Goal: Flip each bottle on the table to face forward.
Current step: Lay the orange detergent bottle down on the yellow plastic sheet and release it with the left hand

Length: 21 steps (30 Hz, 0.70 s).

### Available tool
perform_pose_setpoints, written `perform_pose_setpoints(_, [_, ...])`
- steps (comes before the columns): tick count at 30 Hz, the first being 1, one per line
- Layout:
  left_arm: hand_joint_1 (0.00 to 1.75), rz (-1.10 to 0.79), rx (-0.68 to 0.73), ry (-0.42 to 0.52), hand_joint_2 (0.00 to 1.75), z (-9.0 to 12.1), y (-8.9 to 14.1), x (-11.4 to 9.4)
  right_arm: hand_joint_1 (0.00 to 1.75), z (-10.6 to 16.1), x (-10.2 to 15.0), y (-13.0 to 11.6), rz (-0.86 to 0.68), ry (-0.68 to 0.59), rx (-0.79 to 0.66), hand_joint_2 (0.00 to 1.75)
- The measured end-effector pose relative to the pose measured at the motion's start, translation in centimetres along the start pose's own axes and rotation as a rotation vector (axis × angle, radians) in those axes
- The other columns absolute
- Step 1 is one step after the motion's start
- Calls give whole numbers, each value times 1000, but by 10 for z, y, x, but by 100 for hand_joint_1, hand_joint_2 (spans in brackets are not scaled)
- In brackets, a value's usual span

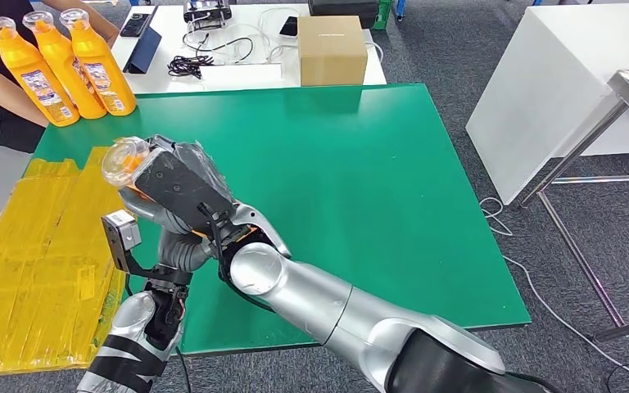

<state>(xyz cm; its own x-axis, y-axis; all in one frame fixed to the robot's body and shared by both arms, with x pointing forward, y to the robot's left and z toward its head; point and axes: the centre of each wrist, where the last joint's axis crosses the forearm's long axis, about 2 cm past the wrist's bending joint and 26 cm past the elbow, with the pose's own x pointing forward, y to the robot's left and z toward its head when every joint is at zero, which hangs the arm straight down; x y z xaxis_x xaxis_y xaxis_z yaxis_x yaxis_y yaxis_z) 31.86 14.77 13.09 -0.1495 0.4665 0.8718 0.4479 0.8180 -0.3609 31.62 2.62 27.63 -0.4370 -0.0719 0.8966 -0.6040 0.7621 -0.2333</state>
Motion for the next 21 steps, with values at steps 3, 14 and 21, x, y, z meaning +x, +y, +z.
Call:
perform_pose_setpoints(3, [175,-6,-7,8,175,0,1,-1,175,0,-1,1,3,5,4,175])
perform_pose_setpoints(14, [175,-9,-11,22,175,1,3,-3,161,2,-3,2,12,16,12,175])
perform_pose_setpoints(21, [175,-7,-16,35,175,2,3,-4,0,2,-4,3,11,18,17,0])
